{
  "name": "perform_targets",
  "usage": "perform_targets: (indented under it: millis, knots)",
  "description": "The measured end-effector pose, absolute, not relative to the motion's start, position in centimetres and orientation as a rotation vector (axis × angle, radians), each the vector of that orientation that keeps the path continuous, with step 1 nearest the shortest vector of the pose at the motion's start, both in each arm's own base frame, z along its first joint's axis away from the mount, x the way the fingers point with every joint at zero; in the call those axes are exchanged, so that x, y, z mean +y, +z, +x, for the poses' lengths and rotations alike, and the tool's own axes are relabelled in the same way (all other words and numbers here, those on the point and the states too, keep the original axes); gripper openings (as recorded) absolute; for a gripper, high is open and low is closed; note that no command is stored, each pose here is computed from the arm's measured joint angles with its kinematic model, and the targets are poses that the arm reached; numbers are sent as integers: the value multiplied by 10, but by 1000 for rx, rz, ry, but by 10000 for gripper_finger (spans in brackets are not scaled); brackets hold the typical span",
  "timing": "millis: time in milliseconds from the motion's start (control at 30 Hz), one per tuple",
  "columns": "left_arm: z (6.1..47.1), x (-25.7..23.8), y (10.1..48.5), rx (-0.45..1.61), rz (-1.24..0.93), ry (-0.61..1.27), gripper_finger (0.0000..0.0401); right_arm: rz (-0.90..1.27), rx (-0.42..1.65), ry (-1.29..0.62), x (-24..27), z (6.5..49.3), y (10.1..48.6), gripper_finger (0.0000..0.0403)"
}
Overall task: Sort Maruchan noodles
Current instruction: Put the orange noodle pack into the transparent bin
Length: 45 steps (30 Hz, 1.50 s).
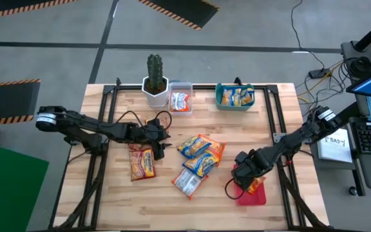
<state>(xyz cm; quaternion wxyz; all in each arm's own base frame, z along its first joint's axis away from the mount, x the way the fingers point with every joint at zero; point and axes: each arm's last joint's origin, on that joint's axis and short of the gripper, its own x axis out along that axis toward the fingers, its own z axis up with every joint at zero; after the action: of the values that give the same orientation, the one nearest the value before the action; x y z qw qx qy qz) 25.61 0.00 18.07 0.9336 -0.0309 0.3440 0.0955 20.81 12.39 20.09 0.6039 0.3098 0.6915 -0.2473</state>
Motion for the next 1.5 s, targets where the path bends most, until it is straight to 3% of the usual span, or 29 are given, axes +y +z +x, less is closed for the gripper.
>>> perform_targets:
  millis: [233, 300, 533, 800, 1100, 1500]
  knots:
    - [257, 0, 182, 686, -67, 195, 164, 692, 1607, -569, 123, 207, 200, 26]
    - [258, 0, 182, 680, -68, 194, 164, 686, 1606, -553, 123, 208, 202, 15]
    - [260, 0, 191, 644, -69, 191, 164, 696, 1589, -491, 125, 209, 223, 9]
    - [252, -1, 212, 561, -27, 170, 164, 725, 1514, -442, 122, 206, 277, 9]
    - [233, -1, 249, 396, 142, 125, 164, 642, 1082, -445, 94, 220, 322, 8]
    - [199, 3, 291, 194, 319, 206, 164, 449, 711, -538, 4, 289, 325, 8]
